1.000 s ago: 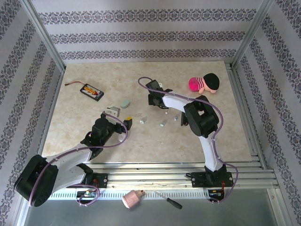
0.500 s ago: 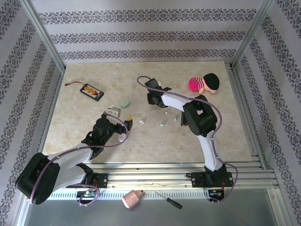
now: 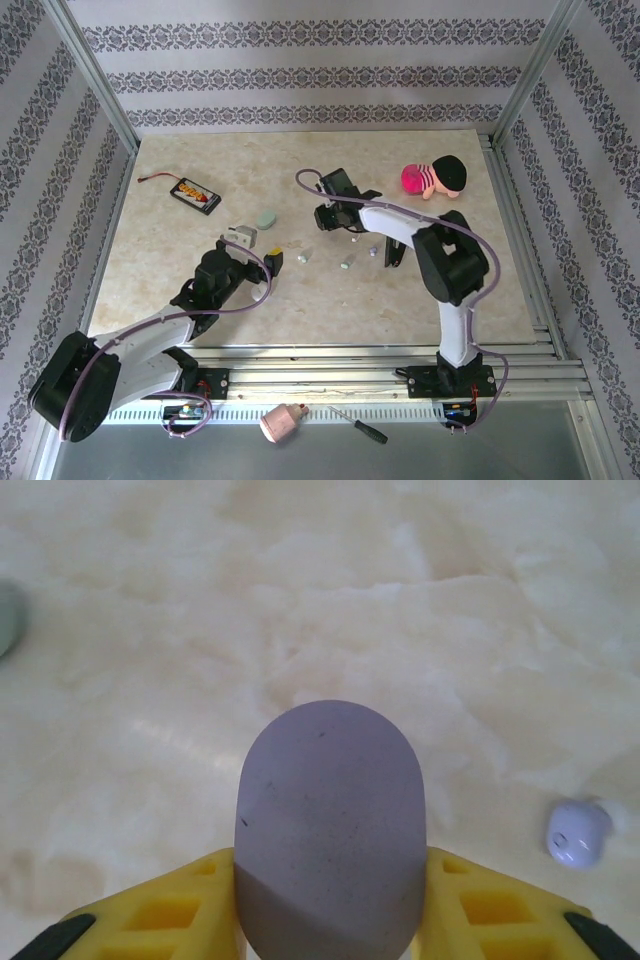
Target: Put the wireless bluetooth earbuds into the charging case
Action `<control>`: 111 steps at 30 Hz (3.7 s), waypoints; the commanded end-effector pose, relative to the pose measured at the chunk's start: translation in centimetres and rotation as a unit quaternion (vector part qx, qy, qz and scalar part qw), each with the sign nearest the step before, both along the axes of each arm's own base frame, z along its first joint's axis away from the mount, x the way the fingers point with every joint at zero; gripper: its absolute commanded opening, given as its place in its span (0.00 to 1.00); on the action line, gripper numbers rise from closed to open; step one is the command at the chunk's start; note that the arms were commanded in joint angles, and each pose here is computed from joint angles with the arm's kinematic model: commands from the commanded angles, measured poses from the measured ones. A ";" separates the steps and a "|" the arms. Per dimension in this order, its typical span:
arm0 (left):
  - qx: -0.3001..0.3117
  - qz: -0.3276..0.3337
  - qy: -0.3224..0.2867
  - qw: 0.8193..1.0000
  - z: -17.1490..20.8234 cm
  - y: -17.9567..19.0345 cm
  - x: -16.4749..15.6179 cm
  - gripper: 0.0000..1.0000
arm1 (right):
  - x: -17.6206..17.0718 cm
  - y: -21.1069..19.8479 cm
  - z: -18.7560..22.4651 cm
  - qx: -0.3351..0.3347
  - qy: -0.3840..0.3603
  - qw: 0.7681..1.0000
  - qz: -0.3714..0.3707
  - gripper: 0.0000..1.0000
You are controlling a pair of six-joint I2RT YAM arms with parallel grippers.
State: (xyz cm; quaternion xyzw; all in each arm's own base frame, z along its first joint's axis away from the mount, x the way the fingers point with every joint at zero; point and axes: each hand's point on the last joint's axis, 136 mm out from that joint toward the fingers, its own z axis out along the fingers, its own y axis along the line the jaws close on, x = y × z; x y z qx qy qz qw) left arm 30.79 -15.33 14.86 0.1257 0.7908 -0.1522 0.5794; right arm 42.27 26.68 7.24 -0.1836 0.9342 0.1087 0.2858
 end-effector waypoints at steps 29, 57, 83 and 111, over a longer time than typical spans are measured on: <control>-0.078 -0.463 0.014 0.883 7.0 -11.8 -10.0 0.99 | -22.1 1.8 16.6 0.188 -0.042 0.865 0.464 0.22; -0.099 -0.519 -0.009 0.849 8.4 -12.3 -12.1 0.46 | -23.6 4.3 16.4 0.168 -0.006 0.839 0.518 0.22; -0.098 -0.519 -0.010 0.849 8.2 -12.5 -12.2 0.48 | -23.9 4.1 17.4 0.185 -0.019 0.833 0.521 0.21; -0.106 -0.516 -0.020 0.850 9.1 -12.5 -12.4 0.54 | -23.9 3.7 17.1 0.199 -0.010 0.834 0.515 0.20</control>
